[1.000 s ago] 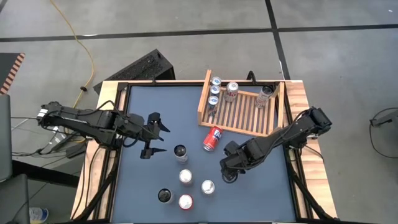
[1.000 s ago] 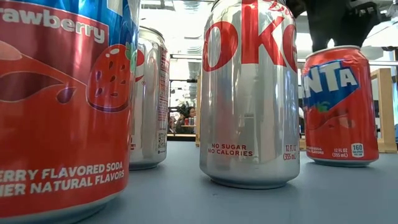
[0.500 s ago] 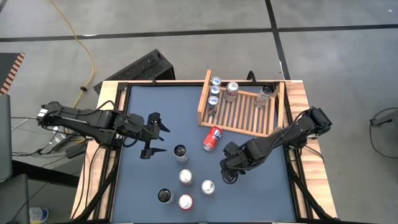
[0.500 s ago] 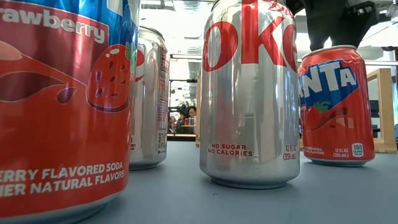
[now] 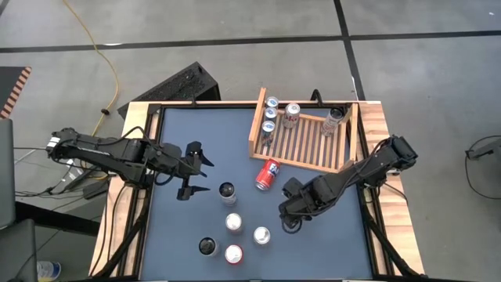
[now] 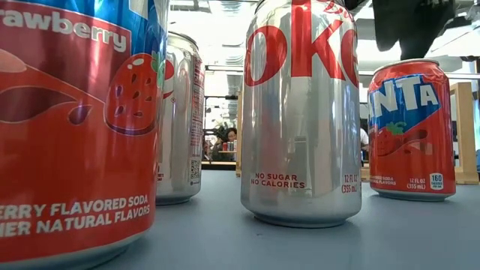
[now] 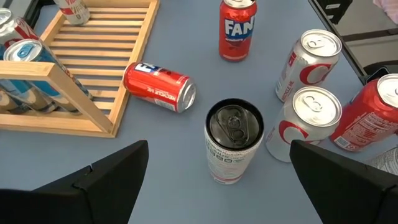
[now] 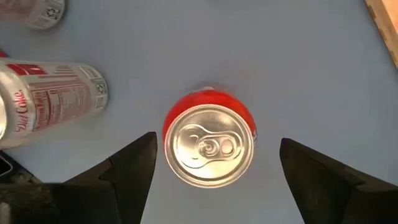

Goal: Place canned beverage on shelf
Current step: Put the middle red soda can on the shelf

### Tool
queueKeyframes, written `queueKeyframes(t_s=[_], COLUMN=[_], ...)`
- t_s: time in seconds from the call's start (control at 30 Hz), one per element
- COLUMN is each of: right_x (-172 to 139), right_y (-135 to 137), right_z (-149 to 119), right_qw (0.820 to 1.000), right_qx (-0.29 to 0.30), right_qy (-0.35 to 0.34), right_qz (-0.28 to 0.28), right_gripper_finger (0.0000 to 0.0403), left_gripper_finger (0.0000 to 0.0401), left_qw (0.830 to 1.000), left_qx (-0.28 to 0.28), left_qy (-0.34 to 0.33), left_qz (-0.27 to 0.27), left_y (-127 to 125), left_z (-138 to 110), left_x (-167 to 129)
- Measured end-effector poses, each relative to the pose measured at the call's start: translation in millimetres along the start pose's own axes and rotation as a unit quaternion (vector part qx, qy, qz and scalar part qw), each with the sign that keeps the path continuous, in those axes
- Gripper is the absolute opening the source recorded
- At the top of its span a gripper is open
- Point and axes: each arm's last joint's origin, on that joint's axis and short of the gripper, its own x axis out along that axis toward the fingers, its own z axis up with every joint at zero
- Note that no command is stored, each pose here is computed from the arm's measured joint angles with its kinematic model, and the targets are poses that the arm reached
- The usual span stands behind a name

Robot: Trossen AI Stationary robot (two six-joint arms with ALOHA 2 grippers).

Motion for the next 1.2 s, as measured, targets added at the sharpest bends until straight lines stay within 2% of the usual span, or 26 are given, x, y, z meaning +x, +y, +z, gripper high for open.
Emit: queueKeyframes(t_s=[0.23, 0.47, 0.73, 0.9, 1.13, 1.2], right_x=[1.1, 23.5, 30.3, 30.4, 29.5, 29.3], right_y=[3.0, 8.1, 13.1, 10.5, 9.9, 9.9], right_z=[-0.9, -1.9, -0.2, 0.9, 0.6, 0.8], right_qw=[1.0, 0.999, 0.999, 0.998, 0.998, 0.997], right_qx=[0.001, -0.017, -0.031, -0.016, -0.033, -0.054], right_qy=[-0.007, 0.015, 0.041, 0.049, 0.055, 0.055], right_qz=[0.011, -0.027, -0.011, -0.021, -0.02, -0.018], right_gripper_finger=[0.0327, 0.0327, 0.0323, 0.0292, 0.0234, 0.0217], left_gripper_finger=[0.038, 0.038, 0.038, 0.038, 0.038, 0.038], left_qw=[1.0, 1.0, 1.0, 1.0, 1.0, 1.0], left_qx=[0.0, 0.0, 0.0, 0.0, 0.0, 0.0], left_qy=[0.0, -0.001, -0.001, -0.001, -0.001, -0.001], left_qz=[0.001, 0.001, 0.008, 0.008, 0.008, 0.008], left_y=[0.1, 0.1, 0.4, 0.4, 0.4, 0.4], left_z=[0.0, 0.1, 0.1, 0.1, 0.1, 0.1], left_x=[0.0, 0.0, 0.0, 0.0, 0.0, 0.0])
